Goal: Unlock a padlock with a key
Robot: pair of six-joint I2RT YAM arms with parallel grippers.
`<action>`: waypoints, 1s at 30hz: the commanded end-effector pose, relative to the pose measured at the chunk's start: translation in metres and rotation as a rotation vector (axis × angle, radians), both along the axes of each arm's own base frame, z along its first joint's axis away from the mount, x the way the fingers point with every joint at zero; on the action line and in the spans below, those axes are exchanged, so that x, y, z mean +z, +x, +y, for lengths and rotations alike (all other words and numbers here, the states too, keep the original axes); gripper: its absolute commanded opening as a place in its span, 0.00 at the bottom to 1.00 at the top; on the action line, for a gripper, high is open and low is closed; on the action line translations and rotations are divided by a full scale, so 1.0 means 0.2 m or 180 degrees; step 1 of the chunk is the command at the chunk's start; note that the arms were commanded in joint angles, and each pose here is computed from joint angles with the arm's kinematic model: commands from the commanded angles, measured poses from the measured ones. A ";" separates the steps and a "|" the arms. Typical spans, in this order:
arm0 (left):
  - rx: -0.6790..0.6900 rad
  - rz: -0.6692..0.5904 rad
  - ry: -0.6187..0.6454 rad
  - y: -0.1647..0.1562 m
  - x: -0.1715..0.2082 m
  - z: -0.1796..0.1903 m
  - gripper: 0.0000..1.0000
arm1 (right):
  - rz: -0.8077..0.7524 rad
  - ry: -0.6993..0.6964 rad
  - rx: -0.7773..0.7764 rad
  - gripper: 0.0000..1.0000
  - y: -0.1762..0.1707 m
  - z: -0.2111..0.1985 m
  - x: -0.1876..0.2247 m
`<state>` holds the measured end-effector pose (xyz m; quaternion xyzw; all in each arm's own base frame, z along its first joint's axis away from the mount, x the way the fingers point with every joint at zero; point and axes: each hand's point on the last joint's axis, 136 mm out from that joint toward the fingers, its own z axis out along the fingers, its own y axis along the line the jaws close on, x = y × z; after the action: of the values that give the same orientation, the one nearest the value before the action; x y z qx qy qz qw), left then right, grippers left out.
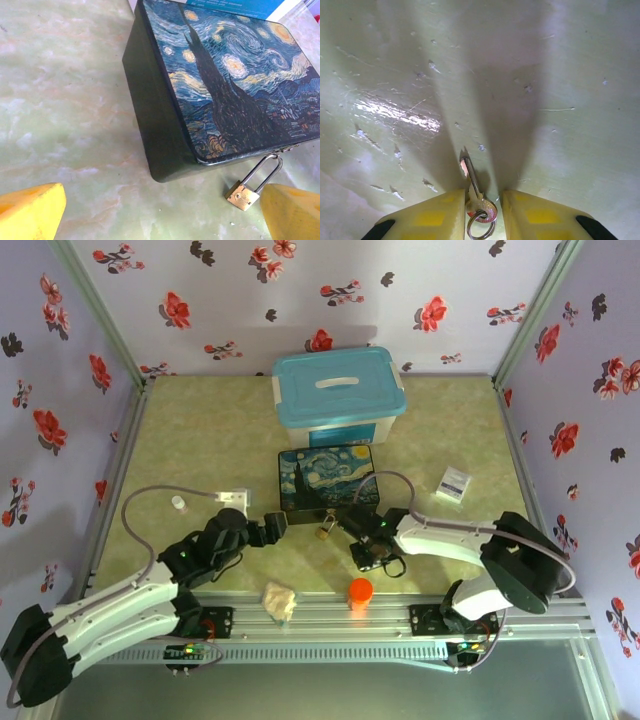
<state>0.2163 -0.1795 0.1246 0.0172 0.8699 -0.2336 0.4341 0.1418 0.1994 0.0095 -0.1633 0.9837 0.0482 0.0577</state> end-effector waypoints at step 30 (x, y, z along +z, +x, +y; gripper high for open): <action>-0.0088 -0.0015 -0.0184 0.08 0.09 -0.15 1.00 | -0.0638 0.0357 -0.0024 0.34 0.20 -0.06 0.17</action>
<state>0.2251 -0.1980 0.1210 0.0214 0.8738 -0.2421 0.4212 0.1848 0.1852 0.0429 -0.1255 0.9762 0.0735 0.1606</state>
